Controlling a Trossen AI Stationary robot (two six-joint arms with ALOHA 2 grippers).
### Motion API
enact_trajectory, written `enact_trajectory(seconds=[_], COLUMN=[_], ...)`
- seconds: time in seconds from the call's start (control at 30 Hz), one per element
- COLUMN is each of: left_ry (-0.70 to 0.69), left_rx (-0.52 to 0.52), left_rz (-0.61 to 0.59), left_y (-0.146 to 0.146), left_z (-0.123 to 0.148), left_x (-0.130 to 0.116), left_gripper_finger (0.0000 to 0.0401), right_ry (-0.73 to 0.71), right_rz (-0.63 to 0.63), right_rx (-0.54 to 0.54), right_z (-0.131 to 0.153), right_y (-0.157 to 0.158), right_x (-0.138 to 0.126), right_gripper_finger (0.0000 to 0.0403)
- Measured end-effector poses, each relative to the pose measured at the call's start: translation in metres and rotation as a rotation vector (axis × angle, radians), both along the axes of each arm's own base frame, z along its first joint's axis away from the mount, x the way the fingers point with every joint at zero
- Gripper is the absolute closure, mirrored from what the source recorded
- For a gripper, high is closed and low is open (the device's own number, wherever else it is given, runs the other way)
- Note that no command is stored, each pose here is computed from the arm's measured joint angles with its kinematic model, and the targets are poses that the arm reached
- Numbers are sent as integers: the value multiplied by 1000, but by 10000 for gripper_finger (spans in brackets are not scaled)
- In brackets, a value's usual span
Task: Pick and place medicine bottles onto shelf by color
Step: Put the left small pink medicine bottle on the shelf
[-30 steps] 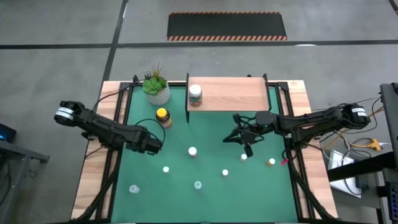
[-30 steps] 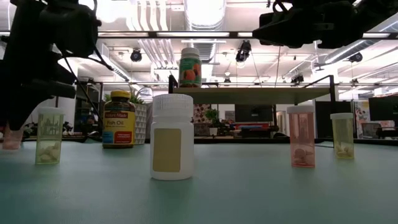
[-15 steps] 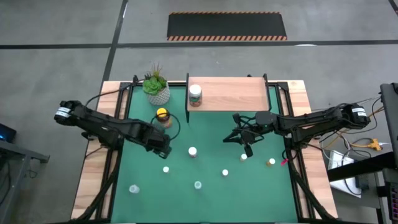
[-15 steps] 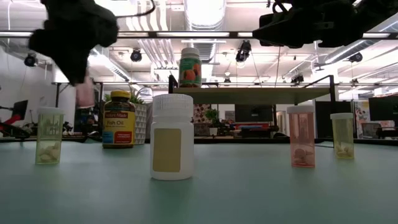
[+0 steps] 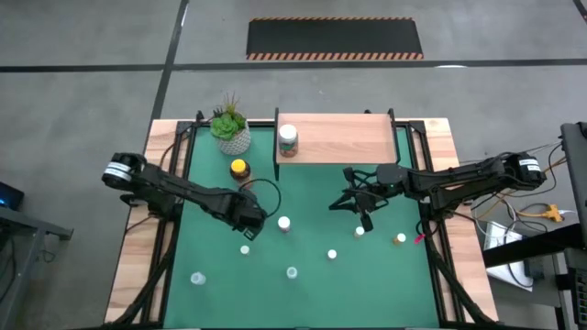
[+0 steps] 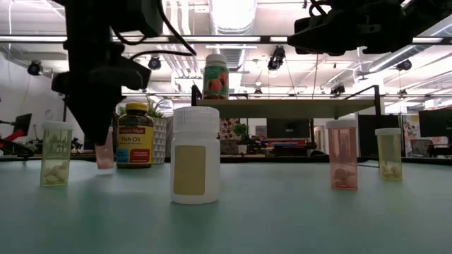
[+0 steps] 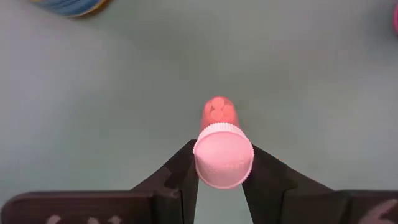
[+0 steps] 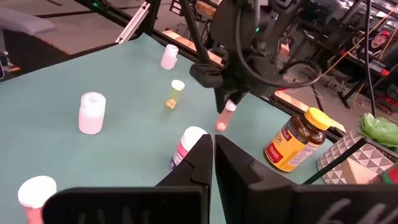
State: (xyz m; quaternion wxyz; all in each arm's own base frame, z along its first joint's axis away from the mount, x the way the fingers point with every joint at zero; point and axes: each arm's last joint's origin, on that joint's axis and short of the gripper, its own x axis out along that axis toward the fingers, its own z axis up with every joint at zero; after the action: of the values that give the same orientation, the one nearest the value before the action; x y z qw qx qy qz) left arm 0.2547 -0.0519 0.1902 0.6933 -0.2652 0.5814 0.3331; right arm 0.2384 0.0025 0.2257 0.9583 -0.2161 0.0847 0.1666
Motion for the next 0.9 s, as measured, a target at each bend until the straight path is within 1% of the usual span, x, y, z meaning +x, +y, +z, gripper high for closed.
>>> enact_trajectory(seconds=[0.17,0.5,0.57,0.63,0.77,0.83,0.9], left_ry=[-2,-8,-14,-49,-140,-184,-217], left_rx=[-18,-29,-67,-105,-127,-102,-37], left_rz=[14,5,-24,-49,-98,-124,-132], left_y=[3,5,4,3,2,3,6], left_z=[-3,0,5,16,40,50,56], left_x=[4,2,2,2,1,-2,-6], left_gripper_finger=[310,239,231,229,228,228,228], right_ry=[4,14,15,15,13,11,12], right_rz=[-2,-4,-4,-4,-4,-4,-3], right_rx=[7,17,16,16,15,14,14], right_z=[0,-1,-1,-1,-1,-1,-1], right_y=[0,0,0,0,0,0,0], right_x=[0,0,0,0,0,0,0], right_gripper_finger=[394,394,394,394,394,394,394])
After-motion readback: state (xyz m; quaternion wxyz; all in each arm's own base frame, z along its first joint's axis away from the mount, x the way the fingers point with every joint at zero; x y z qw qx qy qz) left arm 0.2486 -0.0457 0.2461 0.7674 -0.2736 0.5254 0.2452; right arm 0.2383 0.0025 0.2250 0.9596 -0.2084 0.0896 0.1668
